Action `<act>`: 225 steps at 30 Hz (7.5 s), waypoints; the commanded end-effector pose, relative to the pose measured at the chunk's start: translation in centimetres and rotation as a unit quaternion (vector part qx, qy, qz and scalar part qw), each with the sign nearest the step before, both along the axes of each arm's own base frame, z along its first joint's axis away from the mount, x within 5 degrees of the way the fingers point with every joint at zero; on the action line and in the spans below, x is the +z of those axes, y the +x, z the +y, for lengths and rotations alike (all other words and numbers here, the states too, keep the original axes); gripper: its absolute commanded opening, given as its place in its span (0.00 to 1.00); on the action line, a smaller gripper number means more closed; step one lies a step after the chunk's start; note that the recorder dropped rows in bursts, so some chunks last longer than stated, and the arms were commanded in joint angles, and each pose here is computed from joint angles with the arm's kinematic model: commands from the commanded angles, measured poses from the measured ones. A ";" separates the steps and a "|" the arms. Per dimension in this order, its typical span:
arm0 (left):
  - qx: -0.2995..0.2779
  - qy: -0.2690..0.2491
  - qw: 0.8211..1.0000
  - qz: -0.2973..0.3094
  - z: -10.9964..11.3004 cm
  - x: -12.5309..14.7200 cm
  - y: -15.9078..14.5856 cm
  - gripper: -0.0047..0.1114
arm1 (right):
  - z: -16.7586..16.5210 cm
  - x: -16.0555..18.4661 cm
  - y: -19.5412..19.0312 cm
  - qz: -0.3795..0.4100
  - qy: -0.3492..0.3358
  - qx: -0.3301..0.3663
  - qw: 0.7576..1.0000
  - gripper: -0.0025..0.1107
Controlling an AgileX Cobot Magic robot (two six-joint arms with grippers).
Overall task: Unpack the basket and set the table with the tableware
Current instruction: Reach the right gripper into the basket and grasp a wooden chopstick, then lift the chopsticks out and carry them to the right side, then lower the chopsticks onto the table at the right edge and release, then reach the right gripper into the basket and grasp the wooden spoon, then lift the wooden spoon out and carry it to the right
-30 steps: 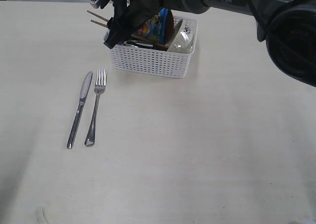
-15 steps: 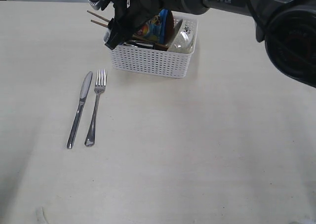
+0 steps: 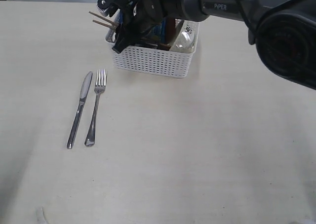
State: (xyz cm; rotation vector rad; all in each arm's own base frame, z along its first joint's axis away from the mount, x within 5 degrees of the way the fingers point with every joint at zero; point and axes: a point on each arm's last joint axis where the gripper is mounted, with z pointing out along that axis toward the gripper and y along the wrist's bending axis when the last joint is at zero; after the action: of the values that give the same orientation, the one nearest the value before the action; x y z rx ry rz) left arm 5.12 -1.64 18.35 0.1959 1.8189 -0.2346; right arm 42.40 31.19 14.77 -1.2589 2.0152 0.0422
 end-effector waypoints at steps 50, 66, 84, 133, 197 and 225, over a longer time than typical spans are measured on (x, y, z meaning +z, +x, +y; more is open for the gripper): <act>-0.002 0.000 1.000 -0.001 0.0 -0.1 0.0 0.04 | -1.3 12.7 -3.7 -0.050 -0.002 -0.012 0.999 0.02; -0.002 0.000 1.000 -0.001 0.0 -0.1 0.0 0.04 | -8.5 17.2 -3.7 -0.033 -0.041 -0.264 0.963 0.02; -0.002 -0.002 1.000 0.000 0.0 -0.1 0.0 0.04 | -31.0 0.1 -4.6 0.192 -0.052 -0.549 0.812 0.02; -0.002 -0.002 1.000 0.000 0.0 -0.1 0.0 0.04 | -12.6 11.8 -6.8 0.086 0.060 -0.146 0.984 0.23; -0.002 -0.002 1.000 0.000 0.0 -0.1 0.0 0.04 | -1.4 7.4 -0.5 0.051 0.048 -0.039 0.997 0.02; -0.002 0.000 1.000 -0.001 0.0 -0.1 0.0 0.04 | -18.2 17.6 -0.9 0.090 -0.027 -0.327 0.940 0.02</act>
State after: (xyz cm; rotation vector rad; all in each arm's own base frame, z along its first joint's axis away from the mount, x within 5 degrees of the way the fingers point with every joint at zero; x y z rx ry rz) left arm 5.12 -1.64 18.35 0.1959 1.8189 -0.2346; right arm 41.28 15.89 32.81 -0.6820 2.4290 -0.1874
